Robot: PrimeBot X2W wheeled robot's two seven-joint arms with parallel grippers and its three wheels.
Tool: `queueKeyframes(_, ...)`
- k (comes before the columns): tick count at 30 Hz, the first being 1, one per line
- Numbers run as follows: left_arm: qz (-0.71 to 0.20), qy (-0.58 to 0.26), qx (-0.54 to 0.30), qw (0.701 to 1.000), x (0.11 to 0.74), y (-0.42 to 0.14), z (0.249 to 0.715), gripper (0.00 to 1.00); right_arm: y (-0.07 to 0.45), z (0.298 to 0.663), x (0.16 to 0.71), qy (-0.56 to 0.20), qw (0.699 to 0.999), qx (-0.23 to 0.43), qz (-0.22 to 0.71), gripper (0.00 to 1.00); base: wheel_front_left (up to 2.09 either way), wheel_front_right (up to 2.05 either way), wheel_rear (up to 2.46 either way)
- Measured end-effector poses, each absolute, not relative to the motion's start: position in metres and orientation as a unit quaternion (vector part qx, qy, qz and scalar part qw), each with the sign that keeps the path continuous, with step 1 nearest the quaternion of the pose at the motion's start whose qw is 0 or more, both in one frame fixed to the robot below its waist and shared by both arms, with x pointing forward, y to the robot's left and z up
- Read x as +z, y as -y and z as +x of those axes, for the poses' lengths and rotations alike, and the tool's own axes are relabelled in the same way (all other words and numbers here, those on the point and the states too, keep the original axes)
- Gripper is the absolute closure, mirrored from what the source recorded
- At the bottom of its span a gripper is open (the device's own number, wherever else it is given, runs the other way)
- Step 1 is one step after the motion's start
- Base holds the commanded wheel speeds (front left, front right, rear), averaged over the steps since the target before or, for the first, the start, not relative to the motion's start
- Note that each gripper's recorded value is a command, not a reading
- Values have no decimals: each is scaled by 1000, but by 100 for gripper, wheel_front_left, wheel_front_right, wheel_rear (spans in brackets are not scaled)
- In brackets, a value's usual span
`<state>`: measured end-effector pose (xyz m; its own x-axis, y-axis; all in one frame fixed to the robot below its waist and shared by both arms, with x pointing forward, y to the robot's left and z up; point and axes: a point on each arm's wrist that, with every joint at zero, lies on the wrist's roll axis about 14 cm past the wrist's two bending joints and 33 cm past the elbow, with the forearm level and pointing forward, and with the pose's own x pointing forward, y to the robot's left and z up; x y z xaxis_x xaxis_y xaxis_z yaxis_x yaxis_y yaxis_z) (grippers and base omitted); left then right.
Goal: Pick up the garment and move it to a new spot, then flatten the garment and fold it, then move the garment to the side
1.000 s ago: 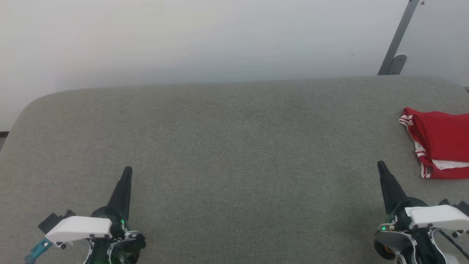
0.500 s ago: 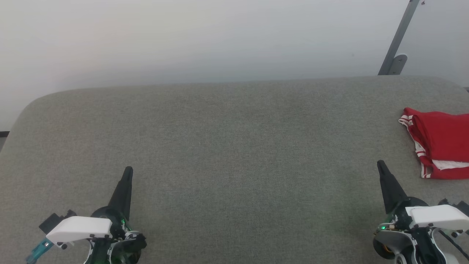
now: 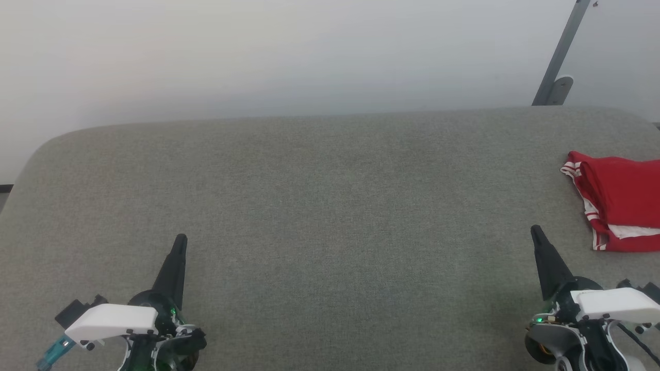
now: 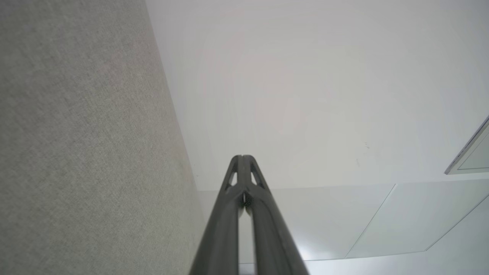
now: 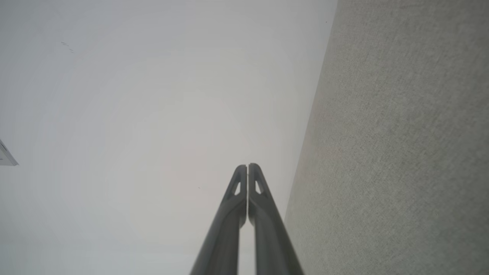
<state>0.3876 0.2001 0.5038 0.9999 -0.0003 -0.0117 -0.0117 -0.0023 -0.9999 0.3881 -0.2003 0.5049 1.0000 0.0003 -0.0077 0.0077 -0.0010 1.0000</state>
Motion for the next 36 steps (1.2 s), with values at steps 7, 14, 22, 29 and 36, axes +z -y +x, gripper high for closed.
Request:
queueKeyframes(7,-708,-4,4,706,504,-200,388,100,200,388,505,-3,707,-3,707,100,0,0,0)
queueKeyframes(14,-708,-4,4,706,504,-200,388,100,200,388,505,-3,707,-3,708,100,0,0,0)
queueKeyframes(22,-708,-4,4,706,504,-200,388,100,200,388,505,-3,707,-3,708,100,0,0,0)
queueKeyframes(29,-708,-4,4,706,504,-200,388,100,200,388,505,-3,707,-3,708,100,0,0,0)
queueKeyframes(36,-708,-4,4,706,504,-200,388,100,200,388,505,-3,707,-3,708,100,0,0,0)
